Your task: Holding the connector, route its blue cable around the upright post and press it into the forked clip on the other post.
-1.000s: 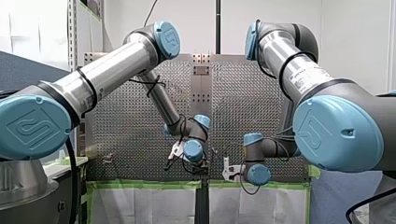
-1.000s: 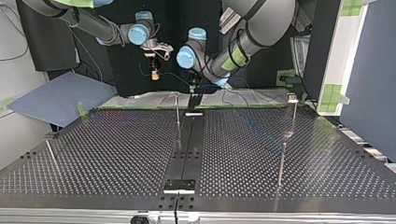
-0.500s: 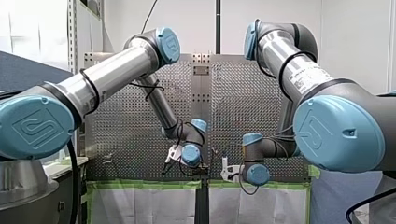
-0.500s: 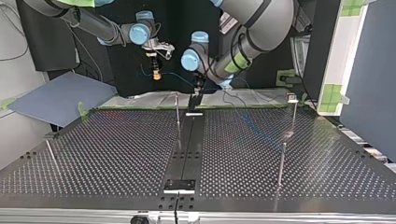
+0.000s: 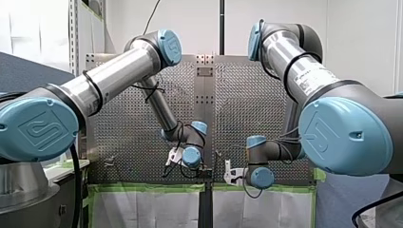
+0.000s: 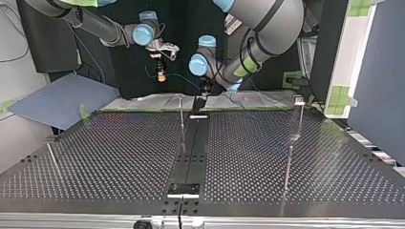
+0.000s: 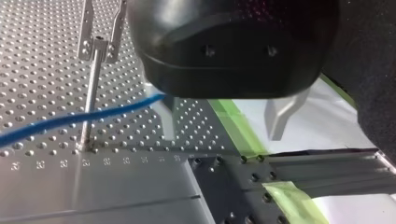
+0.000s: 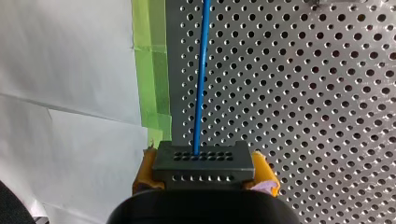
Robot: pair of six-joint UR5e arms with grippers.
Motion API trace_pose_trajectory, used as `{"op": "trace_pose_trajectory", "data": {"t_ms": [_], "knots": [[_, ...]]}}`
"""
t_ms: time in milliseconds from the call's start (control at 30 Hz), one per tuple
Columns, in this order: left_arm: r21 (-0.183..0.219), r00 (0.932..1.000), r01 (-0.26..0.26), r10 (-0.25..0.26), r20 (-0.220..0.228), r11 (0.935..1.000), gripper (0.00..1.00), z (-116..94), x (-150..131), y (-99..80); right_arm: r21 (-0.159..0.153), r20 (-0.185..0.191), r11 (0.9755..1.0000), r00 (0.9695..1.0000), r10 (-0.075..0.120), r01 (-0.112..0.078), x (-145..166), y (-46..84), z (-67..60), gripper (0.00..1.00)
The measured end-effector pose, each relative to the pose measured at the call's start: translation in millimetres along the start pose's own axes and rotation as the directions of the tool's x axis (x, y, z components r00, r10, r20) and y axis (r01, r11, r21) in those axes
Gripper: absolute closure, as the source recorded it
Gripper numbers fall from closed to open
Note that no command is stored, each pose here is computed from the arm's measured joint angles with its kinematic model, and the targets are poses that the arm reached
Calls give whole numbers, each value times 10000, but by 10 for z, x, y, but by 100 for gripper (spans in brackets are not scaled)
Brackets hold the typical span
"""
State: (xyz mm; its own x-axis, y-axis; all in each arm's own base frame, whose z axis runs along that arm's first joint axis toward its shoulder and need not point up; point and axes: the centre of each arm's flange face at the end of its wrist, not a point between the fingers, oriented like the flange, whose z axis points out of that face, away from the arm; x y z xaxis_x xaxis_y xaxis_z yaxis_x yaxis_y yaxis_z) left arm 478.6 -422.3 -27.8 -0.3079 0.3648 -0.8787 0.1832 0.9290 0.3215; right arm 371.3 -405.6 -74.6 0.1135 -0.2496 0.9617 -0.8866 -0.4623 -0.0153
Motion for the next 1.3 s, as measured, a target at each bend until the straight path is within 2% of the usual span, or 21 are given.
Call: {"op": "trace_pose_trajectory", "data": {"t_ms": [33,67,100,133,400,700,867,1033,1300], "knots": [[26,10000,-35,35,16,10000,65,-1,-1,-4,1,-1,10000,10000,-3,3,0,-1,0,100],[38,10000,-67,67,30,10000,81,-2,0,-8,2,0,10000,10000,-6,6,0,-1,0,100],[41,9999,-93,93,55,9999,81,-2,0,-10,2,1,10000,10000,-8,8,0,-2,0,100],[42,9999,-123,122,92,9999,100,-1,-2,-14,2,0,10000,10000,-9,9,0,-2,0,100],[-2,9998,-62,62,204,10000,100,8,-6,-14,4,-14,10000,10000,-9,9,4,2,6,100],[53,9974,642,-644,328,9979,100,15,-19,-28,-66,-58,10000,10000,11,-11,22,41,34,100],[157,9940,1015,-1020,395,9947,100,7,-29,-55,-77,-144,10000,9999,24,-25,66,47,93,100],[390,9879,1469,-1485,442,9884,100,-1,-40,-90,-85,-313,10000,9995,32,-35,121,49,162,100],[404,9834,1729,-1748,483,9841,100,-4,-52,-97,-153,-541,9999,9985,35,-43,171,86,222,100]]}}
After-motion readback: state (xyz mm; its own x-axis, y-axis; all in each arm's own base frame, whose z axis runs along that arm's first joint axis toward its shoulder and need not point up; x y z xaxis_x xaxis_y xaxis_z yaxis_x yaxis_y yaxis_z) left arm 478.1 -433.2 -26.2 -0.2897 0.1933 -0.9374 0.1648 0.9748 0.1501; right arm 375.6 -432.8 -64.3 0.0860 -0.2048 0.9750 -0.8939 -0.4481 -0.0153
